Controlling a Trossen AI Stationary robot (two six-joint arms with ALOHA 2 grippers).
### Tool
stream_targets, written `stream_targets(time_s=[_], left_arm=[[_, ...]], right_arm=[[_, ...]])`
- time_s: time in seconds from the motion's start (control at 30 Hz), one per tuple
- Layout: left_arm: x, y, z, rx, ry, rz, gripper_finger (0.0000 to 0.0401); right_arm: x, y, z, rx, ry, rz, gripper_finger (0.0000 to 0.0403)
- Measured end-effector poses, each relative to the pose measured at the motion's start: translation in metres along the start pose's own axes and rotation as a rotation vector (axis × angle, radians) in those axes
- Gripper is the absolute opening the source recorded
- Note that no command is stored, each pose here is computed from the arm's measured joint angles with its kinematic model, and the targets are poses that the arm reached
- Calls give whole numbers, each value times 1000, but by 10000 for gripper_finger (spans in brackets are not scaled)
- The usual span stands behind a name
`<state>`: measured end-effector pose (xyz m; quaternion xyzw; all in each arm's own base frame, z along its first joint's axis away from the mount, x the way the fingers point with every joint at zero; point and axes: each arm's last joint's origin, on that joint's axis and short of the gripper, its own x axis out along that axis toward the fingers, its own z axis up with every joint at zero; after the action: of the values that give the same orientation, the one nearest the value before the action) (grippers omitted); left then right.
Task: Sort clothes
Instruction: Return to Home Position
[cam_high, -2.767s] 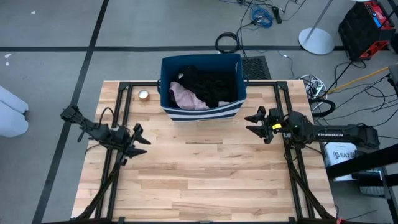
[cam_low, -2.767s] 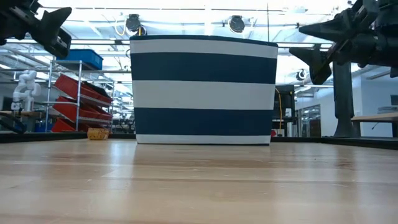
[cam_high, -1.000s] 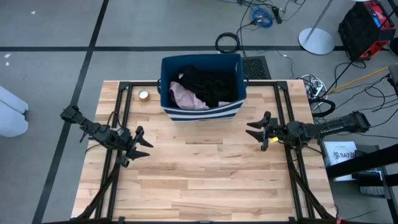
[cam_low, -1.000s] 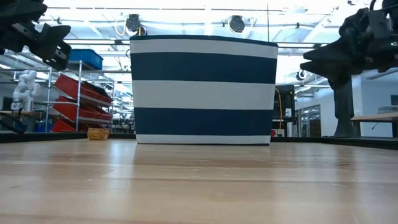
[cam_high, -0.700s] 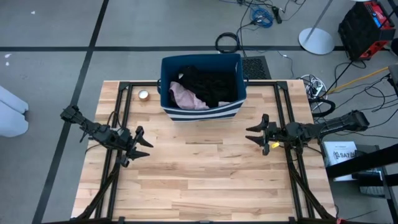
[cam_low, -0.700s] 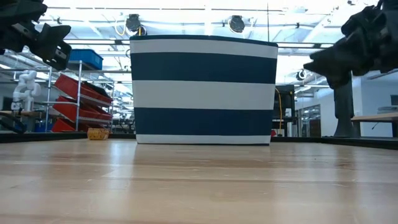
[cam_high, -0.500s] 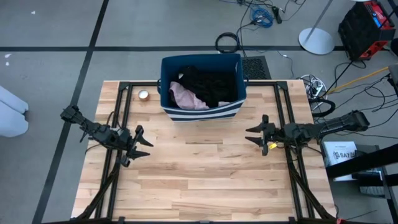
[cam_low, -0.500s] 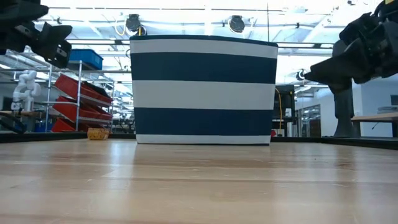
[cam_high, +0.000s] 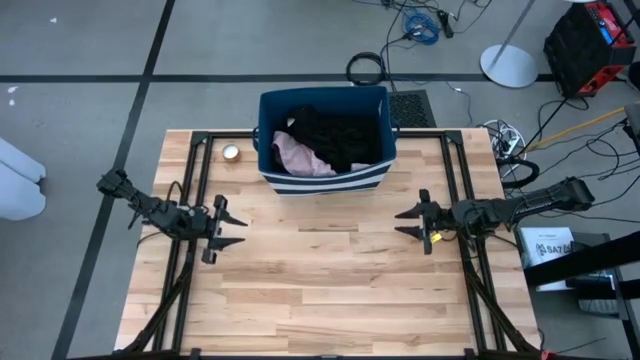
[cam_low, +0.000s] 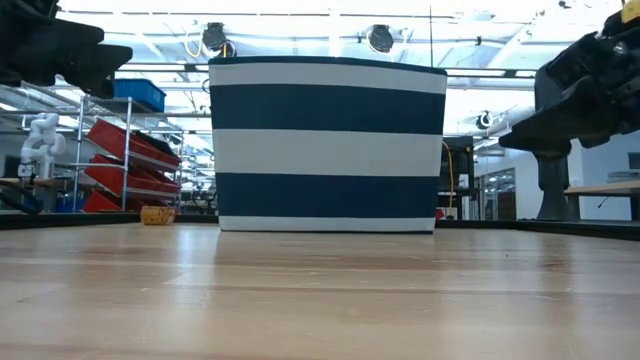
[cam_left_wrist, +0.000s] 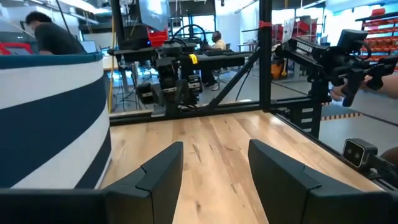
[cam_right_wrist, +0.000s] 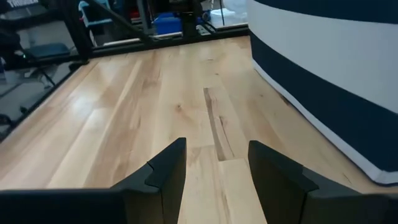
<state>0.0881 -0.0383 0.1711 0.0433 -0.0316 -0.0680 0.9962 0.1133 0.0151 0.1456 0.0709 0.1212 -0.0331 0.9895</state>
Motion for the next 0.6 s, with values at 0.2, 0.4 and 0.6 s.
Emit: stream_targets(time_s=[0.2,0.4,0.6], left_arm=[[0,0,0,-1,0,0,191],[0,0,0,-1,-1,-1,191],[0,0,0,-1,-1,-2,191]], right_arm=[[0,0,0,25,0,1,160],[0,0,0,26,0,1,160],[0,0,0,26,-1,1,160]])
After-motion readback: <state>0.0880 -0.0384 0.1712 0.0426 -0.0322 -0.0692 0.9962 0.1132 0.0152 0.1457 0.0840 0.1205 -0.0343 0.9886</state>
